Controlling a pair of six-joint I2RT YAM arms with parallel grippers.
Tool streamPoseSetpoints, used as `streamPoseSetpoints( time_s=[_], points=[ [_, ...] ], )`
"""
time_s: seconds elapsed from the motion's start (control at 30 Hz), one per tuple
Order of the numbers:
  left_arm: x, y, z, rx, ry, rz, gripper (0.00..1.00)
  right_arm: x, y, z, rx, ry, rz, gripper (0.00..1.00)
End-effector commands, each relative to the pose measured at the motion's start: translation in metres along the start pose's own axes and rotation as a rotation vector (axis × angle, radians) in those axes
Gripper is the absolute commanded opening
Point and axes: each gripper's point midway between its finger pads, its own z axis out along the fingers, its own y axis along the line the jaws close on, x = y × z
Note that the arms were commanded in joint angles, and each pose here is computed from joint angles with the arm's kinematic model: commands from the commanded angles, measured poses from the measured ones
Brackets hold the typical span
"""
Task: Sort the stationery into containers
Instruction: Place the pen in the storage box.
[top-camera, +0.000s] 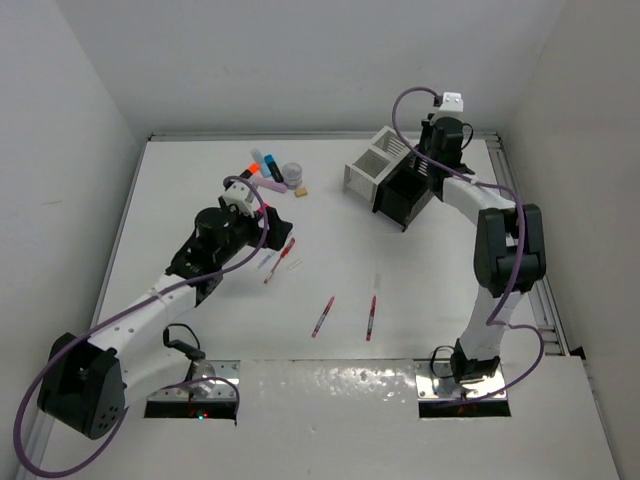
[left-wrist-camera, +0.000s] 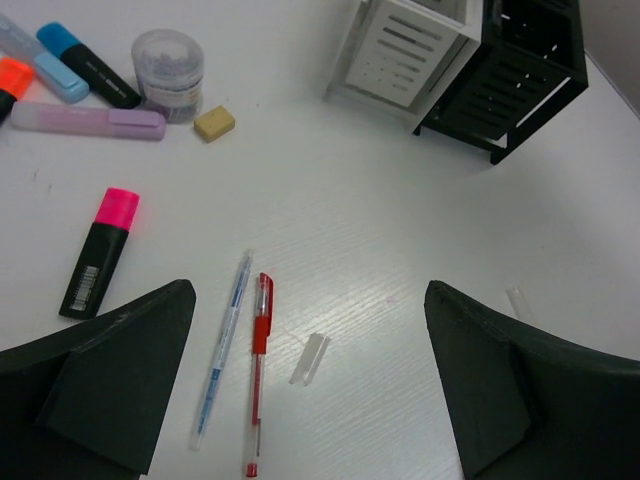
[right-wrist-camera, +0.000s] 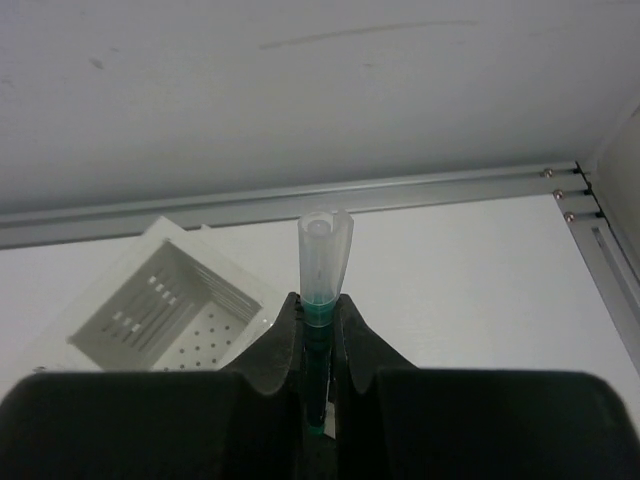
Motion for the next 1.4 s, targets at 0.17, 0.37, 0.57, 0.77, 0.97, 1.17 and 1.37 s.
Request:
streamPoseSetpoints(
  time_s=[0.17, 0.37, 0.57, 0.77, 0.97, 1.17, 1.37],
  points=[
    [-0.013, 0.008, 0.011, -0.006, -0.047, -0.009, 0.97, 0.030, -0.005, -0.002, 0.022, -0.043, 0.048, 0.00],
    [-0.014, 0.011, 0.012, -0.009, -0.054, 0.001, 0.97, 0.058, -0.007, -0.012, 0.026, 0.007, 0.091, 0.00],
    [-0.014, 0.010, 0.010, -0.006, -0.058, 0.004, 0.97, 0.062, -0.007, -0.014, 0.027, 0.030, 0.103, 0.16],
    [-0.014, 0.011, 0.007, -0.010, -0.070, 0.009, 0.97, 0.059, -0.006, -0.016, 0.019, 0.041, 0.106, 0.35],
    [-0.017, 0.010, 0.005, -0.002, -0.085, 0.018, 0.97, 0.041, -0.002, -0.028, -0.020, 0.038, 0.109, 0.45],
    [-0.012, 0.006, 0.004, 0.017, -0.069, 0.043, 0.97, -0.013, 0.015, -0.063, -0.137, 0.020, 0.109, 0.58],
    [0.018, -0.003, 0.005, 0.059, 0.099, 0.032, 0.73, -0.048, 0.020, -0.121, -0.158, 0.099, 0.117, 0.65]
  ],
)
